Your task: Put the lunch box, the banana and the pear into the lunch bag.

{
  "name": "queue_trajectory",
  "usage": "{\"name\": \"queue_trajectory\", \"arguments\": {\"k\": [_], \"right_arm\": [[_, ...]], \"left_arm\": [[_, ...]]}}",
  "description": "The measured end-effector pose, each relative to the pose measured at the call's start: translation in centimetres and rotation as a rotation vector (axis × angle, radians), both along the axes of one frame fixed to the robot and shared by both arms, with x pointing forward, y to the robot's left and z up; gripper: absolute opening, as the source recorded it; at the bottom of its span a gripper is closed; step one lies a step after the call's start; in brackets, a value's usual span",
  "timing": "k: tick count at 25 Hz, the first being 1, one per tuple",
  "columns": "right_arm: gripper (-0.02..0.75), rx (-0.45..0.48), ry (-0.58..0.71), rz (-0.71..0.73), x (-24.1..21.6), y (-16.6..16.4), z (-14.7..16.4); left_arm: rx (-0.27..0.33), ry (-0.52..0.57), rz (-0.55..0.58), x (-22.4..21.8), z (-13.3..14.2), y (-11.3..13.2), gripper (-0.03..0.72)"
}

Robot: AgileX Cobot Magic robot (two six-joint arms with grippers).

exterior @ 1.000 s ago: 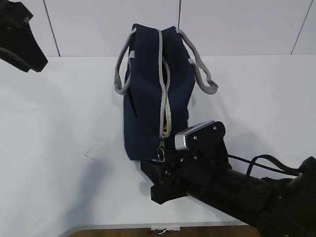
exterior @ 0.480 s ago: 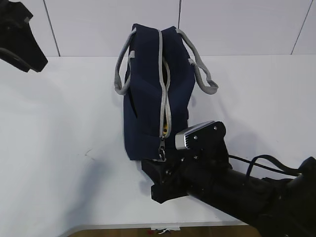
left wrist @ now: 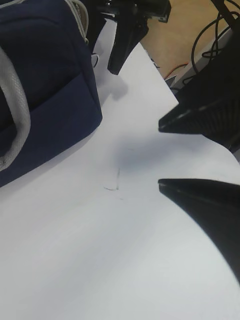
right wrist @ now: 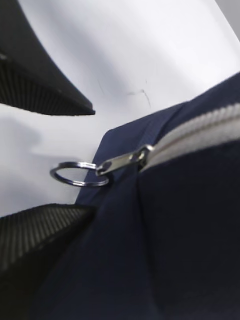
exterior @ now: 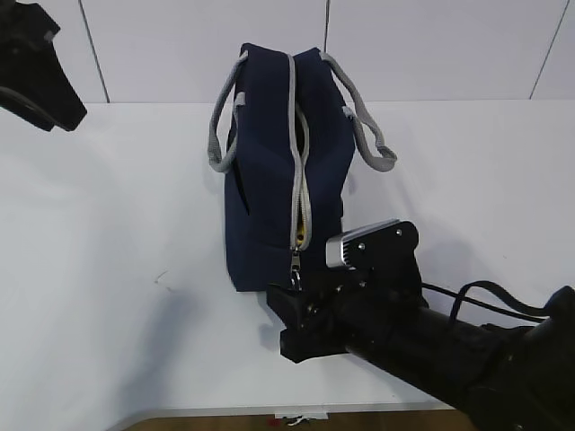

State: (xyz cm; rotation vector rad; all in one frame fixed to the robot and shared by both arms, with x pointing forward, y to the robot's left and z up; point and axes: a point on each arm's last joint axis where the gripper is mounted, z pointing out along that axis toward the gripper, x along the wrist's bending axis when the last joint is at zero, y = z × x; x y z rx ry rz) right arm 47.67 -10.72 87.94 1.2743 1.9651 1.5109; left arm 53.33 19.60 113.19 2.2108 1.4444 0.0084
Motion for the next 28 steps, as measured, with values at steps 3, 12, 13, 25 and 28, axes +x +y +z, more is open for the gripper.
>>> {"name": "queue_trajectory", "arguments": {"k": [3, 12, 13, 25, 28], "right_arm": [[0.453, -0.003, 0.003, 0.0, -0.01, -0.01, -0.04], [0.284, -0.004, 0.005, 0.0, -0.02, -0.01, -0.05], [0.267, -0.004, 0.005, 0.0, -0.02, -0.01, -0.05], [0.081, -0.004, 0.005, 0.0, -0.02, -0.01, -0.05], [0.019, -0.005, 0.007, 0.0, -0.02, -0.02, -0.07]], "left_arm": [[0.0, 0.0, 0.0, 0.0, 0.0, 0.0, 0.235], [0.0, 0.0, 0.0, 0.0, 0.0, 0.0, 0.235], [0.0, 0.0, 0.0, 0.0, 0.0, 0.0, 0.235], [0.003, -0.001, 0.0, 0.01, -0.01, 0.03, 0.235], [0.003, -0.001, 0.0, 0.01, -0.01, 0.03, 0.235]]}}
